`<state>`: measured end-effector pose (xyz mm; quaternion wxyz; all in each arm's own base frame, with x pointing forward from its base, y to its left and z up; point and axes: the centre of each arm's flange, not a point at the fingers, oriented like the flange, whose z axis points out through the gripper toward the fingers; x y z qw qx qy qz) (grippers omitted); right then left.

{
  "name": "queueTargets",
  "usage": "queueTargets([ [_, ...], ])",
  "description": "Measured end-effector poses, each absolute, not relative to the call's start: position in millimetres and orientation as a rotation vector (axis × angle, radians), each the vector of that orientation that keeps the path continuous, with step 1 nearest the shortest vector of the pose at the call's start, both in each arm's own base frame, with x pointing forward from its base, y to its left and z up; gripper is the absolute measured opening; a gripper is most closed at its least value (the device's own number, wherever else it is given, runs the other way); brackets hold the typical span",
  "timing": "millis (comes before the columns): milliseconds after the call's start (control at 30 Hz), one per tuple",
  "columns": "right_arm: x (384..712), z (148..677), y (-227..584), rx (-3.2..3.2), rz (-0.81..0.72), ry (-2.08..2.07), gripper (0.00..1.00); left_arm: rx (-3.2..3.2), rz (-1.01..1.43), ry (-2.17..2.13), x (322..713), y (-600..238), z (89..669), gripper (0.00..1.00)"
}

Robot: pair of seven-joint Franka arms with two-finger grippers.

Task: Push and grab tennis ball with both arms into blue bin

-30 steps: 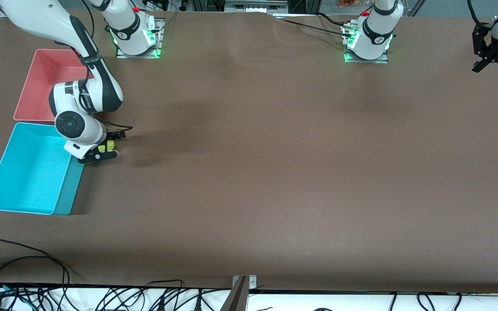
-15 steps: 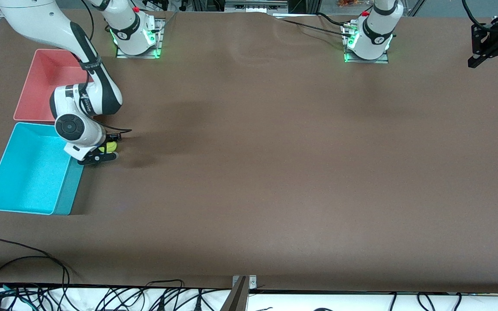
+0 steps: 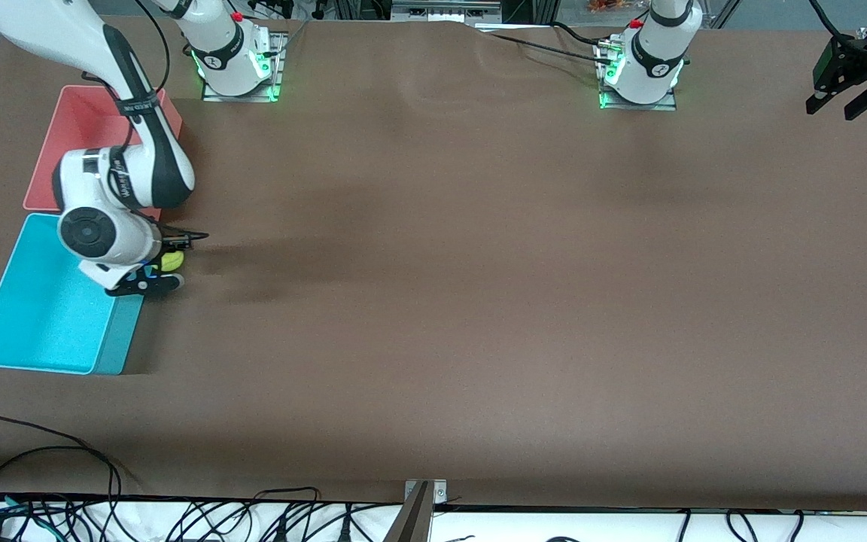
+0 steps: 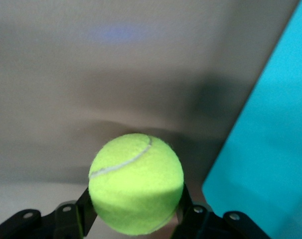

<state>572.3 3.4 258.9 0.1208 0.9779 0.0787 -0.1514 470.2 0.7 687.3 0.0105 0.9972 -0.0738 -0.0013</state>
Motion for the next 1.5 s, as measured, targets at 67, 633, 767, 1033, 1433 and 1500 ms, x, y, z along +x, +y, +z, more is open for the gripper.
queueTargets([
  [67,579.8,276.4,3.0,2.853,-0.462,0.231,0.65,3.113,-0.004,-0.223,470.1,0.7,687.3,0.6],
  [633,585.2,328.8,-102.7,2.884,-0.628,0.412,0.65,3.121,-0.008,0.012,470.0,-1.6,687.3,1.0],
  [767,582.4,322.8,-126.0,2.894,-0.639,0.436,0.65,3.121,-0.022,0.017,469.6,-1.7,686.1,1.0],
  [1033,582.5,286.2,-158.3,2.955,-0.624,0.491,0.65,3.122,-0.029,0.01,469.5,-4.3,685.4,1.0],
  [1433,587.1,237.3,-164.6,2.995,-0.599,0.537,0.65,3.121,-0.027,0.012,471.3,-3.5,685.9,1.0],
  [1500,586.4,233.5,-165.9,3.0,-0.604,0.535,0.65,3.121,-0.036,0.016,473.4,-2.3,683.1,1.0],
])
